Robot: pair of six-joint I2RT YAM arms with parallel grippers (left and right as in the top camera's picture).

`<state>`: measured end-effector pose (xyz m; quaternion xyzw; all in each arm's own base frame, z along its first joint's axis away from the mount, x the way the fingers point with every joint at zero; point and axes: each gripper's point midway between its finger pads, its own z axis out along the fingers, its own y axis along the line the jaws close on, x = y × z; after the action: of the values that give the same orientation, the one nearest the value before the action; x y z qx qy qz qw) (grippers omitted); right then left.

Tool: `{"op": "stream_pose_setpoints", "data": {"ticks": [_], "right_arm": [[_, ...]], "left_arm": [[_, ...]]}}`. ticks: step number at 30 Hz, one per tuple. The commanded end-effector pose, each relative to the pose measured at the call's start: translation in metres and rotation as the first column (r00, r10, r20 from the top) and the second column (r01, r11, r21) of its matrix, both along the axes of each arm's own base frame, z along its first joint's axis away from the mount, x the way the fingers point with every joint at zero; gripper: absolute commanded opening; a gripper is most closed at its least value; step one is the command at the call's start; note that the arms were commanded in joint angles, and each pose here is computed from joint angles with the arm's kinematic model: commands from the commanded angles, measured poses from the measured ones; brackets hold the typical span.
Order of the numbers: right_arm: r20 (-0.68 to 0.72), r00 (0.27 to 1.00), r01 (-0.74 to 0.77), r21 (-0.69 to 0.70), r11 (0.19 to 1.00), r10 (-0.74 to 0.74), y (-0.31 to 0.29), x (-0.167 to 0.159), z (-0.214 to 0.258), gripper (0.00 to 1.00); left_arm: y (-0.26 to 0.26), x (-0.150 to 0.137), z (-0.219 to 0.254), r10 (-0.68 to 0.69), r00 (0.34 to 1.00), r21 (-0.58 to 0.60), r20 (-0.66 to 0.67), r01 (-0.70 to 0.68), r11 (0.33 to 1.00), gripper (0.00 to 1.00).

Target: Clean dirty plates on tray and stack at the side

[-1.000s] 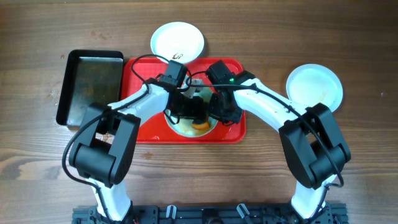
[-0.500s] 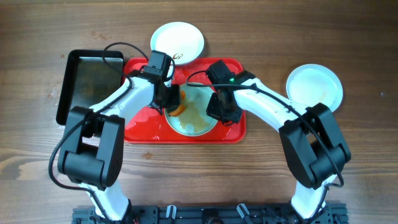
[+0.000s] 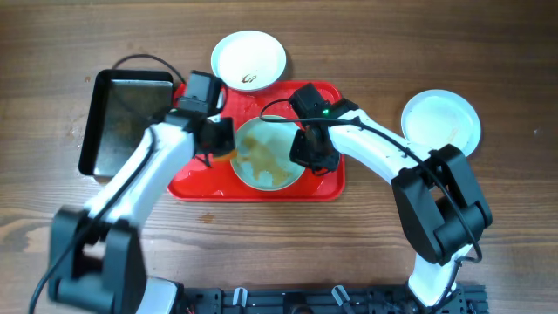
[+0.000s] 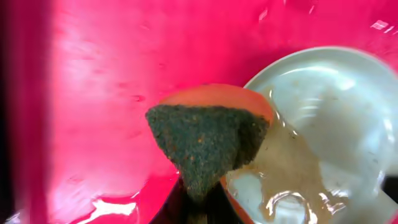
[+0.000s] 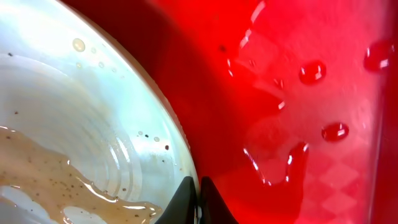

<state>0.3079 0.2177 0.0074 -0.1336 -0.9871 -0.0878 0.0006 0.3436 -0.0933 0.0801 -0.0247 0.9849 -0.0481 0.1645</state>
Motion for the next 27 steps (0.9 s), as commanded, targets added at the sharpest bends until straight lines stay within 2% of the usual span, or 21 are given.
{"op": "stream_pose_setpoints", "data": {"ticks": [1, 5, 13, 24, 27], "right_arm": [[0.064, 0.997, -0.032, -0.063, 0.997, 0.036, -0.013, 0.008, 0.005, 0.05], [0.168, 0.985, -0.033, -0.101, 0.994, 0.05, -0.023, 0.02, 0.033, 0.05], [0.358, 0.926, -0.055, -0.193, 0.98, 0.122, -0.054, 0.02, 0.115, 0.05], [0.328, 0.917, -0.056, -0.458, 0.887, 0.227, -0.105, 0.011, 0.13, 0.05], [0.324, 0.914, -0.106, -0.393, 0.914, 0.246, -0.09, 0.011, 0.133, 0.04]], "left_arm": [[0.024, -0.007, 0.029, 0.042, 0.997, 0.062, 0.06, -0.045, 0.997, 0.04], [0.047, -0.015, 0.027, 0.103, 0.995, 0.065, 0.018, -0.104, 0.992, 0.04], [0.057, -0.012, 0.026, 0.136, 0.991, -0.044, -0.009, -0.136, 0.99, 0.04], [0.058, -0.008, 0.018, 0.139, 0.99, -0.053, -0.025, -0.14, 0.989, 0.04], [0.058, -0.007, 0.014, 0.139, 0.99, -0.052, -0.032, -0.14, 0.989, 0.04]]}}
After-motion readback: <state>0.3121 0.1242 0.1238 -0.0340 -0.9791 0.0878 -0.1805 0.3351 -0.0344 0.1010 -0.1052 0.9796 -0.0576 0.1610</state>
